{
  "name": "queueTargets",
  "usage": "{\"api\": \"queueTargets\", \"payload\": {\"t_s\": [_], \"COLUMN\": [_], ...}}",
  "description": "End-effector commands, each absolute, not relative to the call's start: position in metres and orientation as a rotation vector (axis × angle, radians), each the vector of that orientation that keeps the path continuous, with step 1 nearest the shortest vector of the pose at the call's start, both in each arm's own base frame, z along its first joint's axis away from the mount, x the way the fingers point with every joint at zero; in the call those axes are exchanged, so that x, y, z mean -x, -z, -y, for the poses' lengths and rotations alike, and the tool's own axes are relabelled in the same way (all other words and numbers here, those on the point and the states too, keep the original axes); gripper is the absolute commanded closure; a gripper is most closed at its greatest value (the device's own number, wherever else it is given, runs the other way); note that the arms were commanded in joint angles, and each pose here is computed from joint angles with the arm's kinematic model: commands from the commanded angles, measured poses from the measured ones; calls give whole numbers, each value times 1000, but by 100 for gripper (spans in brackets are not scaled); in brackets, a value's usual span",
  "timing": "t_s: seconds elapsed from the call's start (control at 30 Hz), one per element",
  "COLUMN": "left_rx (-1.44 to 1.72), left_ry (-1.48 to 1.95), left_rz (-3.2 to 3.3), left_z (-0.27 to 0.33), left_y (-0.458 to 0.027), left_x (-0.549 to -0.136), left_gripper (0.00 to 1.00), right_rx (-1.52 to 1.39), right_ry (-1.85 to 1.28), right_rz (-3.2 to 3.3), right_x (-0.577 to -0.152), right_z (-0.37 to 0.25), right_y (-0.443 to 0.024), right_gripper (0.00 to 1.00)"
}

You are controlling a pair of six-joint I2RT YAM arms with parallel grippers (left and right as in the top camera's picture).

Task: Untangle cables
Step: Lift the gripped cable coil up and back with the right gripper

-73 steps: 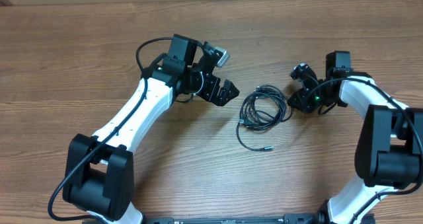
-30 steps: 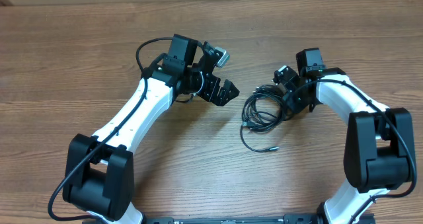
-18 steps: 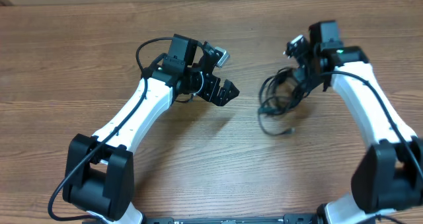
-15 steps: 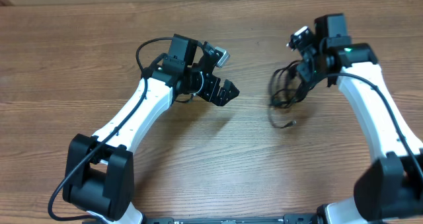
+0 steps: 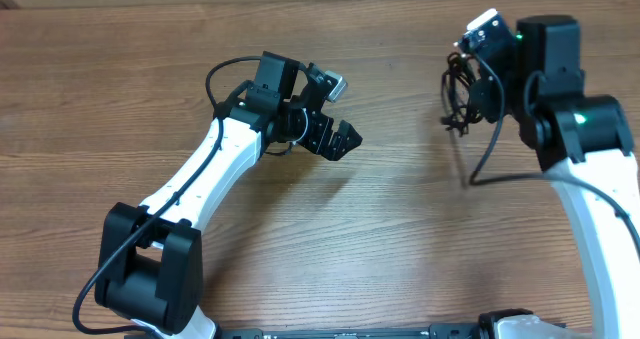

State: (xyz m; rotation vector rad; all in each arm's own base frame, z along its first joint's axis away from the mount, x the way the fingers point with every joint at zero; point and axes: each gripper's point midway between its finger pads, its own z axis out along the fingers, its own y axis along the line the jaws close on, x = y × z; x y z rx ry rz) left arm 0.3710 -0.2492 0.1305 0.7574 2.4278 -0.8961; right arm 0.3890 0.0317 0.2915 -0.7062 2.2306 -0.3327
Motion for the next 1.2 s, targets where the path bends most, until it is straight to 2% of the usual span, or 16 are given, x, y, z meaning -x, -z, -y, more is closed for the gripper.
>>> {"api": "queueTargets", "payload": {"t_s": [0.0, 0.63, 0.87, 1.03, 1.17], "left_rx": [-761, -749, -520, -710, -767], "left_ry": [912, 918, 1039, 1310, 1327], "left_rz": [-2396, -2402, -2485, -2266, -2174], "left_z": [251, 251, 260, 290, 302], "left_y": [-143, -143, -149, -186, -198], "left_x": [-372, -372, -371, -358, -359], "left_gripper": [0, 0, 0, 0, 1], "right_rx": [658, 735, 779, 763, 778], "right_ry": [334, 167, 69, -15, -139], "right_rz": [-2123, -2086, -2070, -2101, -2099], "right_x": [-383, -378, -374, -370, -367], "right_z": [-33, -59, -73, -81, -96], "right_y": [-332, -332, -331, -324, -321], "right_gripper": [96, 96, 96, 96, 96]}}
